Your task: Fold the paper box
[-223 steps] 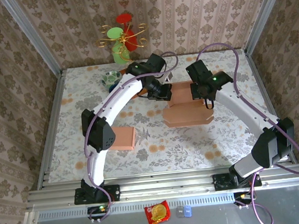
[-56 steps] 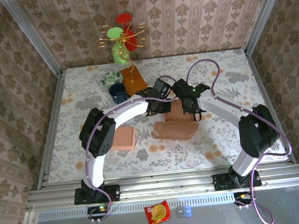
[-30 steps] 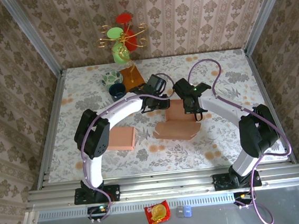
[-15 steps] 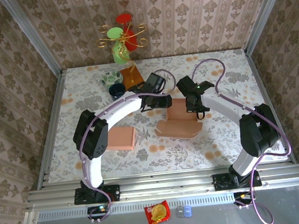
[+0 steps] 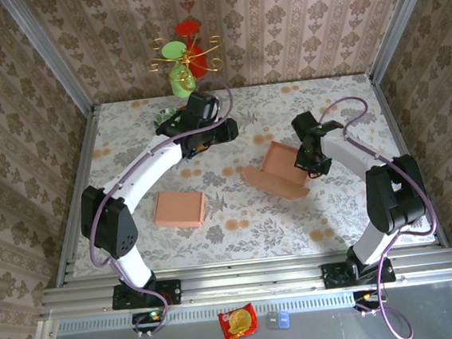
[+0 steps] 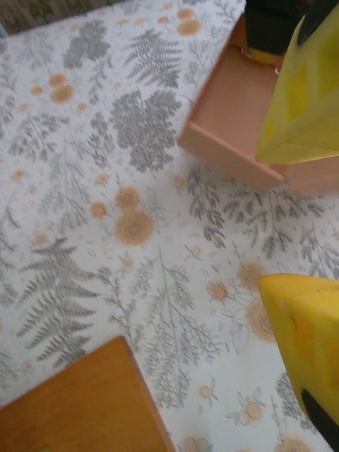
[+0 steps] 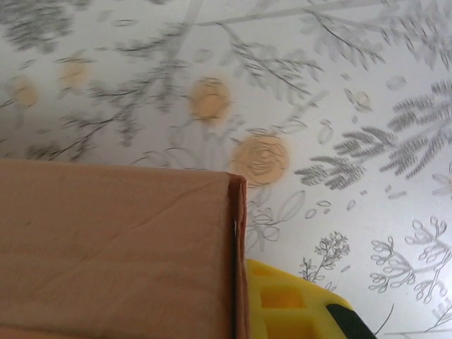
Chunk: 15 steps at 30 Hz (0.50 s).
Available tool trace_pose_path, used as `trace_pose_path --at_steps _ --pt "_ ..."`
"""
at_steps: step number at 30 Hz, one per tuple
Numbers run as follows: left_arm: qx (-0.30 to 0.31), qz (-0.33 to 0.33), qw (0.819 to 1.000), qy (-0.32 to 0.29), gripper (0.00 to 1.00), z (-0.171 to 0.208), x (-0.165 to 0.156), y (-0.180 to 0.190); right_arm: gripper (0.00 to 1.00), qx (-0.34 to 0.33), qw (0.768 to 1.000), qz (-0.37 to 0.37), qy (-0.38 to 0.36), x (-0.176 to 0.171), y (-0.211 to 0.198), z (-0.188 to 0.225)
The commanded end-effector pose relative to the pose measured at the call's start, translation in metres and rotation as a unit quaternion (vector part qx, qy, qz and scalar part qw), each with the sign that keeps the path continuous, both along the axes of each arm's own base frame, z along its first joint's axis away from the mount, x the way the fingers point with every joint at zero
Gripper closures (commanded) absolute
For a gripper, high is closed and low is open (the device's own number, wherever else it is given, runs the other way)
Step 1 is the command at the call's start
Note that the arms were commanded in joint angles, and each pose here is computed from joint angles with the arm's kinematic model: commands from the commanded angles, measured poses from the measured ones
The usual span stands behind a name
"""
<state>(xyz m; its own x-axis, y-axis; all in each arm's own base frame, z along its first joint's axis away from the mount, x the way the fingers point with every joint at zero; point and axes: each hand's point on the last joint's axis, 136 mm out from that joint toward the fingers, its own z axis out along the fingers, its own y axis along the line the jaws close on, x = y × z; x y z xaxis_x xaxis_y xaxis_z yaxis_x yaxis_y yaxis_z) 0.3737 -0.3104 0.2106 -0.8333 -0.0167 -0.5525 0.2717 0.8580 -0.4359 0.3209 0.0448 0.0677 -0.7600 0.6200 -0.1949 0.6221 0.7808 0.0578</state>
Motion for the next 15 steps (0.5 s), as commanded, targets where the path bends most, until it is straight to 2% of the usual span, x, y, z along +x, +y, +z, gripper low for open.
trace_pose_path --at_steps 1,8,15 --pt "0.007 -0.01 0.998 0.054 0.56 -0.018 -0.025 0.009 1.0 0.08 0.991 -0.109 0.014 -0.016 0.0 -0.008" --pt "-0.015 -0.037 0.993 0.107 0.59 -0.048 -0.05 -0.002 1.0 0.161 0.956 -0.24 0.044 -0.037 0.003 -0.032" --pt "-0.057 -0.078 0.982 0.162 0.61 -0.074 -0.072 -0.05 1.0 0.201 0.927 -0.31 0.066 -0.052 0.014 -0.048"
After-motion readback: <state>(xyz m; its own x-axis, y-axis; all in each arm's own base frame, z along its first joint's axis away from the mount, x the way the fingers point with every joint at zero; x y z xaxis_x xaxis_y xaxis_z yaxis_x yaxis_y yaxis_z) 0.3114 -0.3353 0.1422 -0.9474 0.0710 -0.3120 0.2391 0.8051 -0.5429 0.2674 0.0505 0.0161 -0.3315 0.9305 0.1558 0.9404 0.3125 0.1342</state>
